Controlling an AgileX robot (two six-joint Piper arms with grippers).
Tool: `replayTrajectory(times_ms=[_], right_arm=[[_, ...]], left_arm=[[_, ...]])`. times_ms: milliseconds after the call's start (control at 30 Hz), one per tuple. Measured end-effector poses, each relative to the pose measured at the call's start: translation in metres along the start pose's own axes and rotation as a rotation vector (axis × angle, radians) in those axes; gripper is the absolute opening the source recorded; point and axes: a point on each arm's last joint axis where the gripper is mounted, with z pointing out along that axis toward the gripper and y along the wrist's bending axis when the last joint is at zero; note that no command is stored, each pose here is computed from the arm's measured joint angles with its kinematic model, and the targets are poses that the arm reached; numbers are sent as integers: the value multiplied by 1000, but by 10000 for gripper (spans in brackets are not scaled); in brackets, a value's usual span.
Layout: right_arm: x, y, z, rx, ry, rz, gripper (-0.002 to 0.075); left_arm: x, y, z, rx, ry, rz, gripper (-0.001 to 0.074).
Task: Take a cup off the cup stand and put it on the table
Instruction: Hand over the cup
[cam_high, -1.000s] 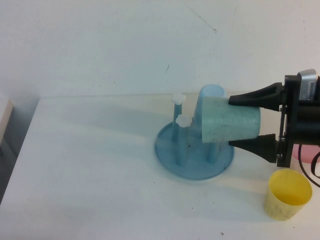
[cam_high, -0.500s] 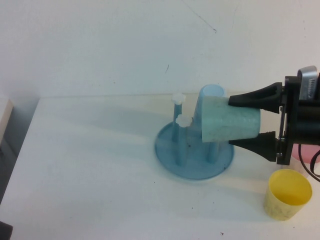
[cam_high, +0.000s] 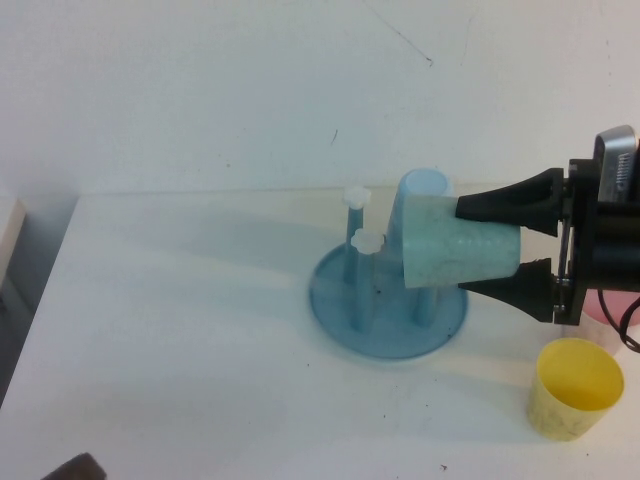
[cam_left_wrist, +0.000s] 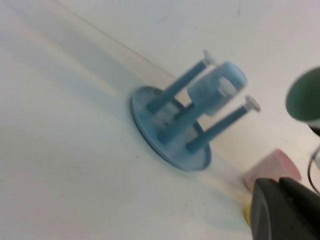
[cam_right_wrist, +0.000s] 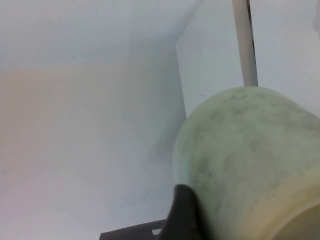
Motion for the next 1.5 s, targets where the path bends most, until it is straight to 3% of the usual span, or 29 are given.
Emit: replayTrajectory(times_ms=[200,400,500,567,667,767,867,1200,1500], right_arm=[[0,0,0,3,3,-15,599],[0,0,0,5,4,17,599],[0,0,0,5,4,45,599],[0,0,0,2,1,56,599],[0,0,0,-3,-2,62,599],[0,0,0,-3,-2,64,599],[0,0,0,-3,-2,63,599],[0,0,0,-6,-4,60,599],[0,0,0,-5,-4,41,599]], left_arm=[[-29,-41,26,135,239,207,-3],[-54,-62,74,415,373,348,29],[-60,-57,102,530,410,430,127],[-64,-53,119,584,433,463,233],[-73,-46,144,598,454,460,375],[-79,-41,167,597,475,442,444],[-79,-43,188,625,503,446,465],[-63,-89,246,832,568,558,472],[-41,-109,286,889,636,533,474]])
